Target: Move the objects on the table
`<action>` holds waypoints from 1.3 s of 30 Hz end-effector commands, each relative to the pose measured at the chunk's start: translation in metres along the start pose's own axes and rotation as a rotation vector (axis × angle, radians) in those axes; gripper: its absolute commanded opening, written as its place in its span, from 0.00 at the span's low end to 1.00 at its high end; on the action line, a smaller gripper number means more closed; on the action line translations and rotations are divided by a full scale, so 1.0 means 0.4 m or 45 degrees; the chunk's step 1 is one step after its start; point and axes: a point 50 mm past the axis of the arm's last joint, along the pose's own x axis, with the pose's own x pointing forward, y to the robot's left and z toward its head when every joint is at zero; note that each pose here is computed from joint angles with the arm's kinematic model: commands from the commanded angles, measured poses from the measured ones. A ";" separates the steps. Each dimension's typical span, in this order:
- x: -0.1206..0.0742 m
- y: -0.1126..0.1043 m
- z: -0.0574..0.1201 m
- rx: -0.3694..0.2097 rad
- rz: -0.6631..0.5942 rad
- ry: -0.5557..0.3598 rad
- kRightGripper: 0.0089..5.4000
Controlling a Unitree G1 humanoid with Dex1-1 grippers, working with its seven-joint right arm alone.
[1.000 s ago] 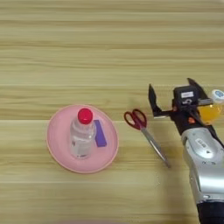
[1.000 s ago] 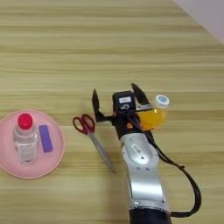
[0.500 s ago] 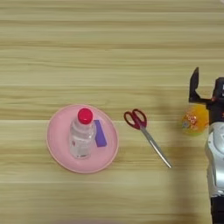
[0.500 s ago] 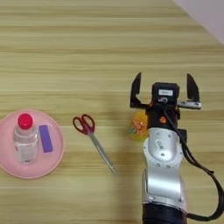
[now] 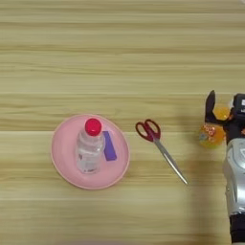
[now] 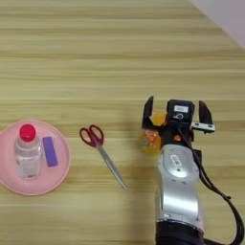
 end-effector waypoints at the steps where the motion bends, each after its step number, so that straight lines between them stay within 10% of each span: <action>1: 0.033 -0.018 0.061 0.017 -0.034 -0.108 0.99; 39: 0.048 0.008 -0.026 0.095 0.079 0.204 0.99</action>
